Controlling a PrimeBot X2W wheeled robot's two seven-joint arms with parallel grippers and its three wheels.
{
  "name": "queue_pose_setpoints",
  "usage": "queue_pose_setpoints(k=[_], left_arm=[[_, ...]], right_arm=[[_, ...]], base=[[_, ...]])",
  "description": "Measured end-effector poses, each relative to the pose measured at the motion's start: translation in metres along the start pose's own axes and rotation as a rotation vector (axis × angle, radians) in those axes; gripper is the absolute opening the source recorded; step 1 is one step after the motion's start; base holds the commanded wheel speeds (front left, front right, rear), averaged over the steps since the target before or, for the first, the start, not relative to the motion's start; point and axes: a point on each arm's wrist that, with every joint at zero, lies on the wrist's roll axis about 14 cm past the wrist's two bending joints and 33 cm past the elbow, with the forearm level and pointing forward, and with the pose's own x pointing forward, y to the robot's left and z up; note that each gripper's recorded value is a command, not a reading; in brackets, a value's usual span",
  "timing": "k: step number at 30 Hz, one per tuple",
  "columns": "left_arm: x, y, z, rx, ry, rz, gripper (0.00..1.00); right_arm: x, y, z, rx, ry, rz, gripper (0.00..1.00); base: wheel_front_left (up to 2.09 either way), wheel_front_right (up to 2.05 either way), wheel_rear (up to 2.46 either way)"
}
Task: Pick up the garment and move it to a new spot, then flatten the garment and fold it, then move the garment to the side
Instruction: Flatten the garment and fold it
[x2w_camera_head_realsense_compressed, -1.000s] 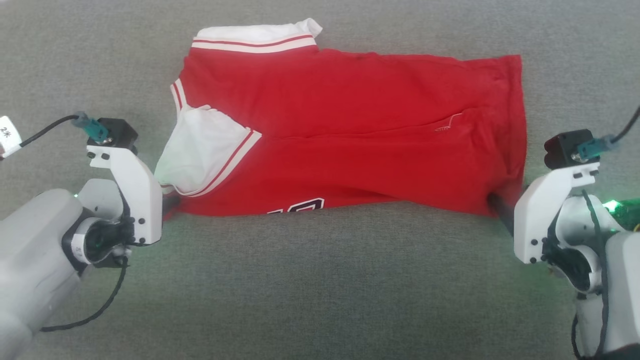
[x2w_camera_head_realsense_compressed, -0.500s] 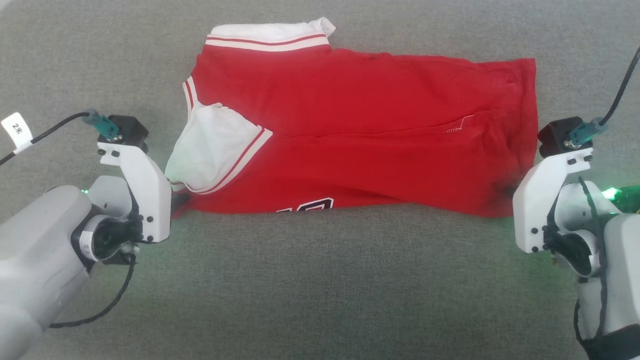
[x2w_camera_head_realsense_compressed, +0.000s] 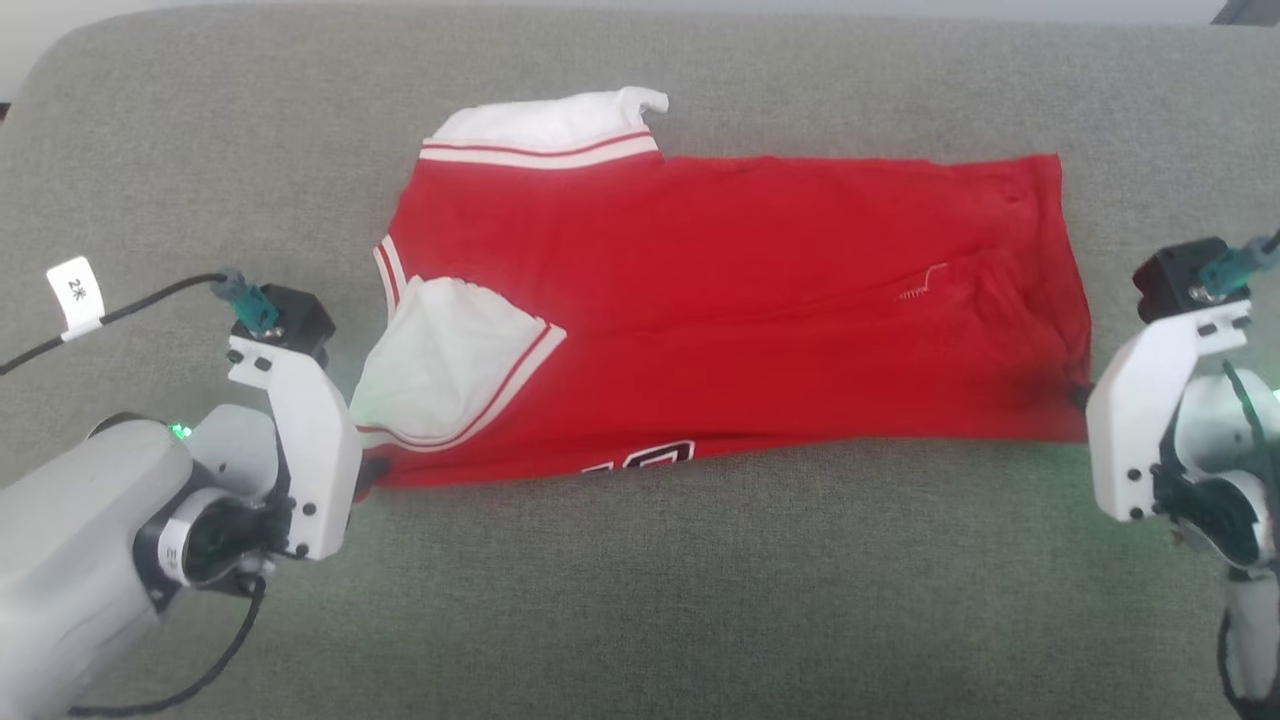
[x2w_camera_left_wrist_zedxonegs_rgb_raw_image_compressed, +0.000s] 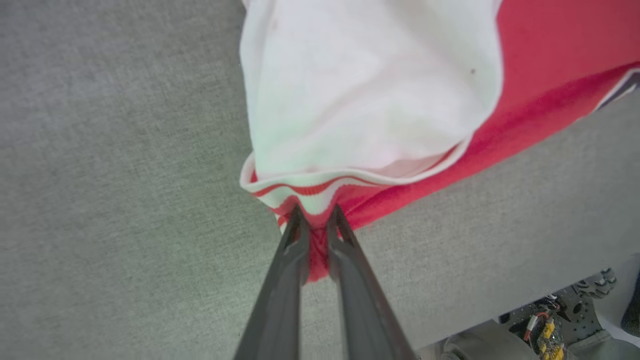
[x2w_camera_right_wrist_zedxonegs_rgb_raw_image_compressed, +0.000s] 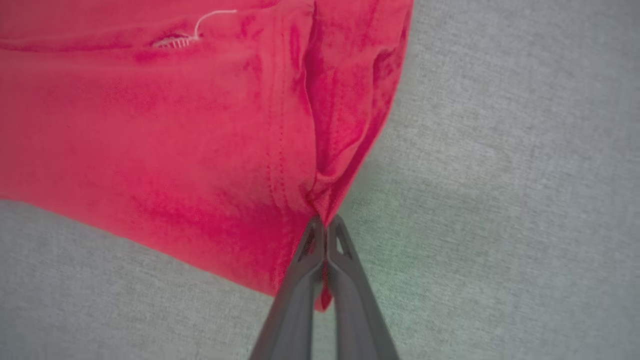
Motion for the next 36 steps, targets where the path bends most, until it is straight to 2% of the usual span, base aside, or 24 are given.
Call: queue_pose_setpoints(k=[11,19,20,22,23,24,25,26,27,29,30,36], left_arm=[[-0.021,-0.005,-0.03,0.006,0.039,0.026,0.0],[-0.011,0.002,-0.059,-0.028,0.11,0.042,0.01],[-0.008,0.002,-0.061,-0.032,0.118,0.039,0.08],[-0.002,0.002,-0.064,-0.04,0.128,0.036,0.09],[0.001,0.003,-0.066,-0.047,0.136,0.036,0.21],[0.003,0.003,-0.067,-0.047,0.142,0.034,0.52],[0.007,0.004,-0.068,-0.067,0.15,0.032,1.0],[0.009,0.004,-0.068,-0.073,0.154,0.03,1.0],[0.009,0.005,-0.068,-0.074,0.155,0.032,1.0],[0.01,0.001,-0.065,-0.081,0.155,0.021,1.0],[0.009,0.001,-0.063,-0.081,0.151,0.018,1.0],[-0.013,0.016,-0.034,-0.042,0.082,0.075,1.0]], right_arm=[[-0.024,-0.002,-0.034,0.001,0.084,0.011,0.0],[-0.031,0.011,-0.073,0.04,0.161,0.049,0.0],[-0.03,0.013,-0.076,0.046,0.165,0.054,0.0],[-0.028,0.016,-0.083,0.065,0.179,0.062,0.0],[-0.026,0.018,-0.086,0.073,0.185,0.065,0.0],[-0.024,0.019,-0.088,0.082,0.186,0.07,0.0],[-0.021,0.021,-0.091,0.082,0.189,0.069,0.16],[-0.021,0.021,-0.092,0.081,0.188,0.068,0.2],[-0.02,0.021,-0.092,0.08,0.186,0.067,0.3],[-0.019,0.022,-0.09,0.075,0.173,0.067,0.84],[-0.019,0.022,-0.089,0.071,0.169,0.066,1.0],[-0.024,0.014,-0.07,0.053,0.079,0.046,1.0]], base=[[0.0,0.0,0.0],[0.0,0.0,0.0],[0.0,0.0,0.0],[0.0,0.0,0.0],[0.0,0.0,0.0],[0.0,0.0,0.0],[0.0,0.0,0.0],[0.0,0.0,0.0],[0.0,0.0,0.0],[0.0,0.0,0.0],[0.0,0.0,0.0],[0.0,0.0,0.0]])
